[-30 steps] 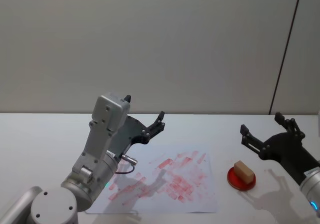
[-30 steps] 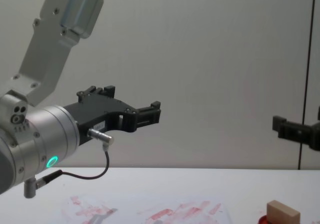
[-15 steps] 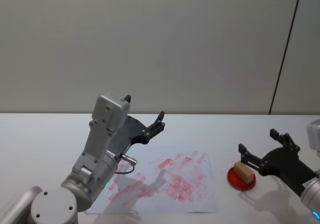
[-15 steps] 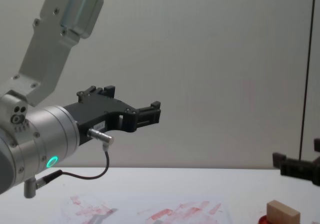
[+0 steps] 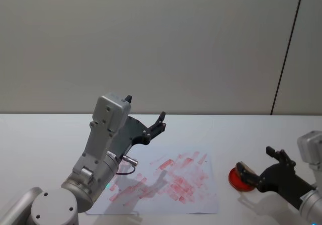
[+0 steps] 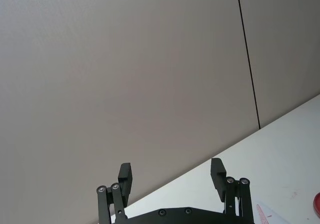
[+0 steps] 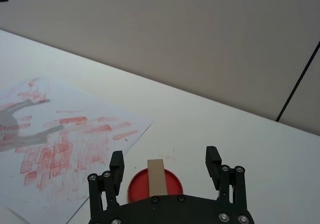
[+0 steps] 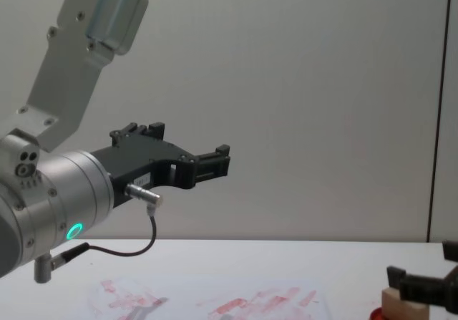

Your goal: Use the one hand to pick up the stamp and affix it onto the A4 paper.

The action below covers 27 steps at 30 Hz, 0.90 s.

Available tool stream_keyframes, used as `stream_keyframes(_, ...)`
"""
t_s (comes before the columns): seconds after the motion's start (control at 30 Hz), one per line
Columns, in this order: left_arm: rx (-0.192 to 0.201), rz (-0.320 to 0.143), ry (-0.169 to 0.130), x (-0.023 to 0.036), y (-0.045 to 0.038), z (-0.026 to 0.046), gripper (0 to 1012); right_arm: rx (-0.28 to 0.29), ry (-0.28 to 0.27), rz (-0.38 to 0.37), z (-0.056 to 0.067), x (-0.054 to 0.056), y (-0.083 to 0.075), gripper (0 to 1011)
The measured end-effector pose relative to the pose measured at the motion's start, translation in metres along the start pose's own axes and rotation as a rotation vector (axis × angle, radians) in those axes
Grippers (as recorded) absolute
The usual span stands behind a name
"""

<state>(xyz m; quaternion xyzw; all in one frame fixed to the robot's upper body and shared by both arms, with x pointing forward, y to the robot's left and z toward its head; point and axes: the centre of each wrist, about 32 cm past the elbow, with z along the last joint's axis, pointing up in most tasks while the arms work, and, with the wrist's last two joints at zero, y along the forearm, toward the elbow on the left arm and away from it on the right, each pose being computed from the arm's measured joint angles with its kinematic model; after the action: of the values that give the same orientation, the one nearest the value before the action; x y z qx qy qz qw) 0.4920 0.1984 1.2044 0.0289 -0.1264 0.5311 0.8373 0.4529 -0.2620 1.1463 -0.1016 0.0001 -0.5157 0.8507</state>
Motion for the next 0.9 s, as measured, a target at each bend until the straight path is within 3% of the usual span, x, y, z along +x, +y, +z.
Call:
stream_keyframes(0.47,0.000,0.000,0.000,0.0000,0.0000,0.0000,1003,-0.055,0.019,0.022,-0.011,-0.004,0.006,994)
stream_keyframes(0.9,0.000,0.000,0.000,0.0000,0.0000,0.0000,1003,-0.104,0.041,0.019,-0.018,-0.005,0.013,675)
